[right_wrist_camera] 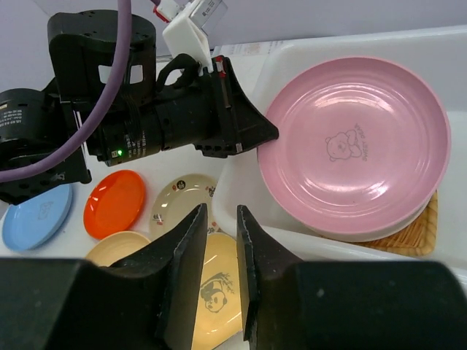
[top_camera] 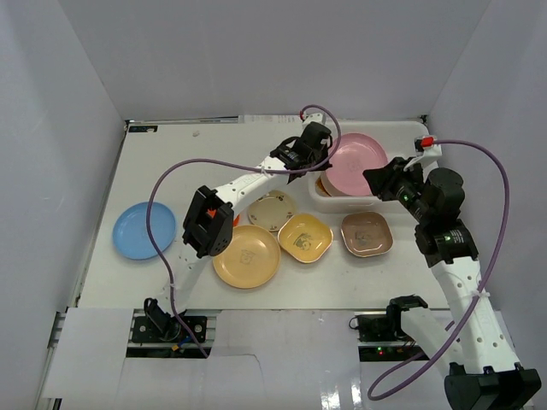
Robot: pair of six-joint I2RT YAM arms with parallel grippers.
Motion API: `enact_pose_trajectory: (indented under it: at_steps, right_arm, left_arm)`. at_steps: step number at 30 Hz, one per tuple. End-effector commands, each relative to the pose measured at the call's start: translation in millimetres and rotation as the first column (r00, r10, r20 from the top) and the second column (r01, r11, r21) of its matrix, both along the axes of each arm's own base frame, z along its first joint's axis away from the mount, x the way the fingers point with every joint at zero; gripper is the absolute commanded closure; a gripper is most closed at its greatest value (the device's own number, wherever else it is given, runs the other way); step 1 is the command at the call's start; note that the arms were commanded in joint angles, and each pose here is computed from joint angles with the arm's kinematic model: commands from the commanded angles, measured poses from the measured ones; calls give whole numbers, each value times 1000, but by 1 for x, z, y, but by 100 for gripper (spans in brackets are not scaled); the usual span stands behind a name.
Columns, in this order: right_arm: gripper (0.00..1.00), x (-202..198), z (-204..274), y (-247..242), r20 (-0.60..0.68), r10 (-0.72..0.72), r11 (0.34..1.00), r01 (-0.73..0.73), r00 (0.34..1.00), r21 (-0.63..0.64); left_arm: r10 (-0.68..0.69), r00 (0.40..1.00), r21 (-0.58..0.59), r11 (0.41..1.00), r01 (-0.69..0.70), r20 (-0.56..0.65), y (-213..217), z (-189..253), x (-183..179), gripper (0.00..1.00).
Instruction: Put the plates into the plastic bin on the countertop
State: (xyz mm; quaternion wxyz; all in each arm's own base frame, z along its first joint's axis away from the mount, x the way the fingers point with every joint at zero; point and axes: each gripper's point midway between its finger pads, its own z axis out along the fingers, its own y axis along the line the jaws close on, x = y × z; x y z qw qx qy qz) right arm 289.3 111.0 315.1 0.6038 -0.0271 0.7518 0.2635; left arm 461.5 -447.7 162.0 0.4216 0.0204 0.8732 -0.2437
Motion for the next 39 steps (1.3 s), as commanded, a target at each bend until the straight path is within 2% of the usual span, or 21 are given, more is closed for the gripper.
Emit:
enact_pose_trajectory:
  at_steps: [1,3,4,5,7,12,13,15,16,17,18,19,20,21,22,23,24,27,32,34,39]
  right_arm:
    - [71,-5,5,5,29,25,1000,-25,999,7]
    - [69,-5,2,5,19,24,1000,-24,1000,2]
    - [68,-5,1,6,16,32,999,-32,999,-3]
    - [65,-7,-1,9,13,46,999,-46,999,-7]
    - [61,-11,-6,16,4,82,996,-82,997,-23]
    - [52,-28,-25,51,-45,206,976,-209,977,-62]
    - [51,-32,-32,59,-62,230,970,-234,971,-68]
    - [49,-44,-45,85,-90,295,949,-303,951,-90]
    - [48,-49,-53,96,-107,318,939,-328,942,-101]
    - [47,-64,-63,119,-131,381,912,-396,915,-109]
    - [46,-67,-68,127,-136,380,910,-396,915,-122]
    - [45,-72,-72,139,-136,404,898,-421,904,-129]
    - [45,-89,-86,162,-172,456,864,-480,873,-149]
    - [45,-90,-92,169,-177,431,870,-459,885,-179]
    - [45,-97,-96,181,-178,455,854,-484,873,-191]
    - [44,-115,-108,205,-208,512,806,-550,833,-219]
    - [44,-122,-113,214,-212,529,785,-569,822,-247]
    - [38,-158,-134,256,-255,652,643,-699,714,-313]
    - [25,-209,-186,299,-403,771,348,-856,494,-382]
    - [24,-217,-199,312,-433,780,272,-868,451,-415]
    - [24,-219,-220,326,-465,776,217,-874,425,-435]
  left_arm:
    - [30,997,-60,998,-25,78,1,53,0,87]
    - [31,995,-63,998,-25,97,3,64,0,68]
    - [33,994,-61,998,-26,105,5,67,0,52]
    - [38,992,-56,998,-32,120,8,73,0,23]
    - [34,986,-51,998,-26,166,15,95,2,4]
    - [63,961,-11,998,-62,270,57,149,1,2]
    - [86,947,-26,996,-82,310,77,180,-5,2]
    - [116,945,74,987,-145,306,113,163,-15,2]
    - [158,925,44,982,-184,346,145,195,-31,2]
    - [179,921,62,975,-213,345,165,191,-39,2]
    - [206,932,155,953,-260,298,198,147,-46,3]
    - [229,929,171,943,-285,290,221,139,-56,4]
    - [265,908,127,939,-319,323,253,161,-78,6]
    - [313,916,201,909,-366,251,290,111,-91,9]
    - [340,912,202,900,-387,231,309,101,-105,14]
    - [379,895,174,890,-422,235,335,107,-130,16]
    - [431,885,217,859,-463,178,360,72,-146,18]
    - [529,838,251,800,-545,133,402,47,-189,20]
    - [601,794,398,709,-583,91,433,15,-215,20]
    - [612,788,455,685,-568,63,438,1,-216,21]
    - [617,786,516,684,-516,-31,452,-35,-206,18]
